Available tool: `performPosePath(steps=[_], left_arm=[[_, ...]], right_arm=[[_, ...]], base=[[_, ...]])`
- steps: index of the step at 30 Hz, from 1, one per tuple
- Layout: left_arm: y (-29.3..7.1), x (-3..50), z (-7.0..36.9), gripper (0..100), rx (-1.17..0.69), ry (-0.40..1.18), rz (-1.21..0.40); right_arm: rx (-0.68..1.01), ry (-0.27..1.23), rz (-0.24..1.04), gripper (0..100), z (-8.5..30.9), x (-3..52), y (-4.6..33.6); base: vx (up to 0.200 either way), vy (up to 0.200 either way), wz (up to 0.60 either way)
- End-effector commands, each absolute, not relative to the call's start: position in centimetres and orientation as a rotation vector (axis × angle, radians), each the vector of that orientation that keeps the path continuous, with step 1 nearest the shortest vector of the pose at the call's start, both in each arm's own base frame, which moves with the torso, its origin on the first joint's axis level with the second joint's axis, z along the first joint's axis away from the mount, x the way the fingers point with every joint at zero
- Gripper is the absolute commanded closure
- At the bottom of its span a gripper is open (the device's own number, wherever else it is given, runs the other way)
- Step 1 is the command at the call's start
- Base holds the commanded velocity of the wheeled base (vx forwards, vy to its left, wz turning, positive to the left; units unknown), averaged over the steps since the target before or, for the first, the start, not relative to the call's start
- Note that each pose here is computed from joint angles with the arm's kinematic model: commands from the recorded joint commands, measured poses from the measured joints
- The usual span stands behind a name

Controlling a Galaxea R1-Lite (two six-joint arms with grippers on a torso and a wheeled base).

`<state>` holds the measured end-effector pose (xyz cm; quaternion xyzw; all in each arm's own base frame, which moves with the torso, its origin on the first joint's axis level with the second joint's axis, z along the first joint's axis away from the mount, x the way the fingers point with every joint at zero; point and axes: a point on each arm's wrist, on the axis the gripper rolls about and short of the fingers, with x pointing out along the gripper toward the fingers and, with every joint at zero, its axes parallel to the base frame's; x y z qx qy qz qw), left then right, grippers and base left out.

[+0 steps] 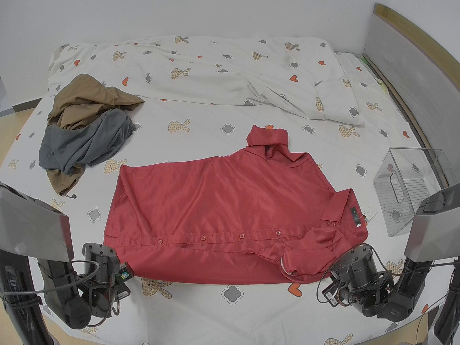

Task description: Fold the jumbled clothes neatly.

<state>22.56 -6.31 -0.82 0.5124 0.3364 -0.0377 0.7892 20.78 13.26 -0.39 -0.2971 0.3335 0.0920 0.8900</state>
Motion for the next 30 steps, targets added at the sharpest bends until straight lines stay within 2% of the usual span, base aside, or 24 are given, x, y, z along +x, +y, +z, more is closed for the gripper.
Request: performPosePath(steps=[1,16,27,30], left_arm=[[-5.9,20.3,-1.1,100,1.123,0.753,-0.116],[-6.0,19.6,-1.0,100,1.12,0.743,-0.149],[-6.2,19.8,-1.4,100,1.115,0.737,-0.14],[-6.2,20.0,-1.4,100,1.111,0.724,-0.132]], right_arm=[[-0.625,0.716,0.208,100,-0.3,19.2,12.8],[-0.595,0.724,0.258,100,0.2,16.3,12.9],[-0.559,0.698,0.197,100,-0.1,19.3,13.5],[-0.598,0.704,0.19,100,-0.3,19.9,13.1]], base=[[0.0,0.0,0.0],[0.0,0.0,0.0],[0.0,0.0,0.0],[0.0,0.0,0.0]])
